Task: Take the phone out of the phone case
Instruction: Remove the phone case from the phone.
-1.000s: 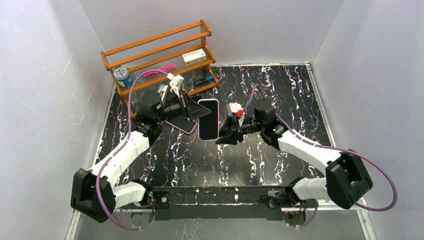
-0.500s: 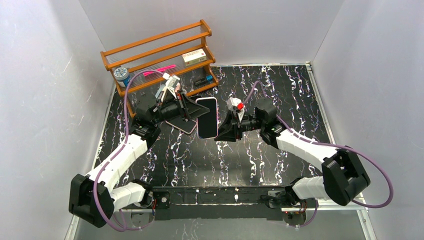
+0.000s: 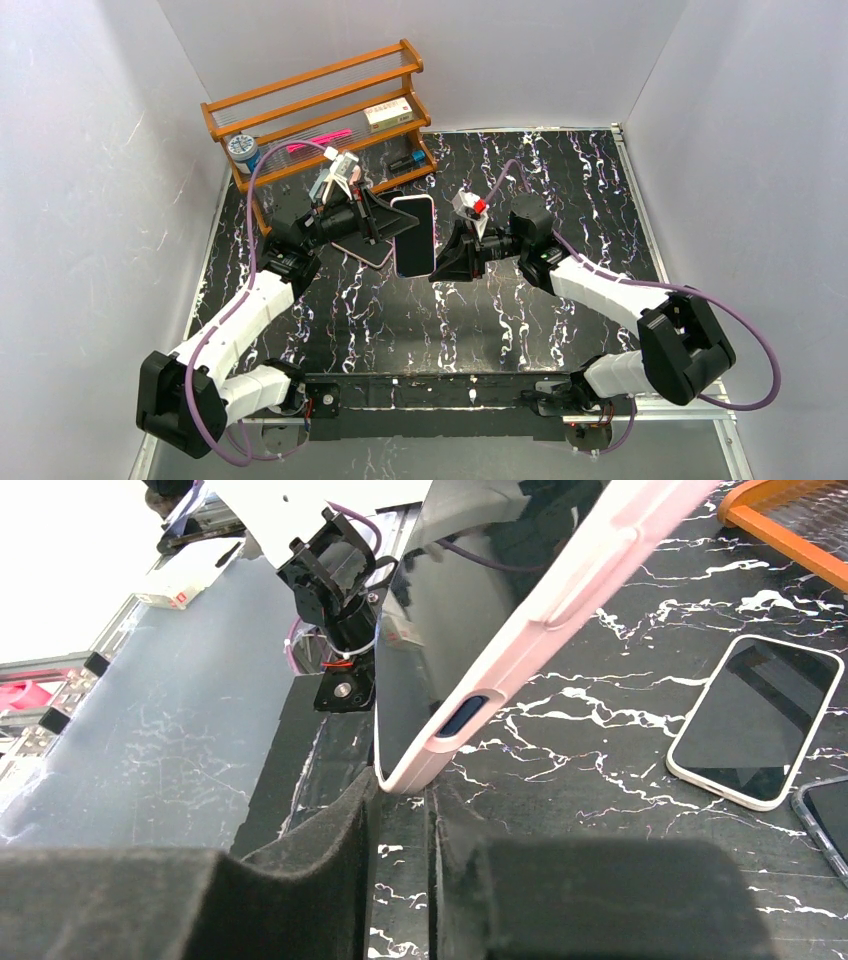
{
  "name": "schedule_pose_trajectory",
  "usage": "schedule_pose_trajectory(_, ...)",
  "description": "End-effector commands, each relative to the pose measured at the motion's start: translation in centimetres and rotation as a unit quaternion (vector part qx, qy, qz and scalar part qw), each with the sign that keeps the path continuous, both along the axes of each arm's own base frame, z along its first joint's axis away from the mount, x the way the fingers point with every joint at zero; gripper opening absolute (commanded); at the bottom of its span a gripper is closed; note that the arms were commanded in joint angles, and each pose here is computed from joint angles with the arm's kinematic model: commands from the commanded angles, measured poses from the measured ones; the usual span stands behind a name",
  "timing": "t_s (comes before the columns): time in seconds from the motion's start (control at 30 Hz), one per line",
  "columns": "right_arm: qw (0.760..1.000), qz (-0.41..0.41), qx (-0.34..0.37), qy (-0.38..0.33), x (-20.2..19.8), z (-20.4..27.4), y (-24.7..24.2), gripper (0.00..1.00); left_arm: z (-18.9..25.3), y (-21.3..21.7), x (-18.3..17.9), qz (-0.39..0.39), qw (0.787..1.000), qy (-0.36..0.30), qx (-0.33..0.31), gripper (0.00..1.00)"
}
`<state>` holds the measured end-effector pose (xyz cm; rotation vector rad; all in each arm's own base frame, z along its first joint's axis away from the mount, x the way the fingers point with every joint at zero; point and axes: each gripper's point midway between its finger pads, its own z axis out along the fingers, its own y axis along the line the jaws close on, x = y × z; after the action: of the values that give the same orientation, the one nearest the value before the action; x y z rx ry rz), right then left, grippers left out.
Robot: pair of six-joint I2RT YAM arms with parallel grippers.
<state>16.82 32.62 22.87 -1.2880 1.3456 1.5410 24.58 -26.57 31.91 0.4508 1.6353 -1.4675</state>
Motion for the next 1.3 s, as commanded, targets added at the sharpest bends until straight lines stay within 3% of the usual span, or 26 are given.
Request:
schedule_pose_trajectory(0.0, 0.998, 0.018, 0.035, -0.039, 0.2, 2.9, 0.6, 0.23, 2.4, 0.5, -0.4, 0.011, 0.998, -0.054, -0.019, 0.00)
schedule_pose_trajectory(0.3, 0.997, -0.001, 0.037, -0.070, 1.3, 2.8, 0.9, 0.01, 2.2, 0.3, -1.1, 0.003, 0.999, -0.026, -0.030, 0.00)
schedule_pose_trajectory(0.5, 0.995, -0.019, 0.022, -0.096, 2.9, 2.0, 1.4, 0.01, 2.6, 0.1, -2.0, -0.013, 0.999, -0.013, -0.044, 0.00)
schedule_pose_trajectory(1.0, 0.969, -0.048, 0.003, -0.243, 6.2, 1.5, 2.2, 0.01, 3.3, -0.7, -2.3, -0.047, 0.996, 0.044, -0.060, 0.00)
schedule_pose_trajectory(1.27, 0.959, -0.075, -0.007, -0.274, 7.4, 1.7, 2.0, 0.01, 2.7, -0.9, -2.0, -0.046, 0.996, 0.052, -0.054, 0.00)
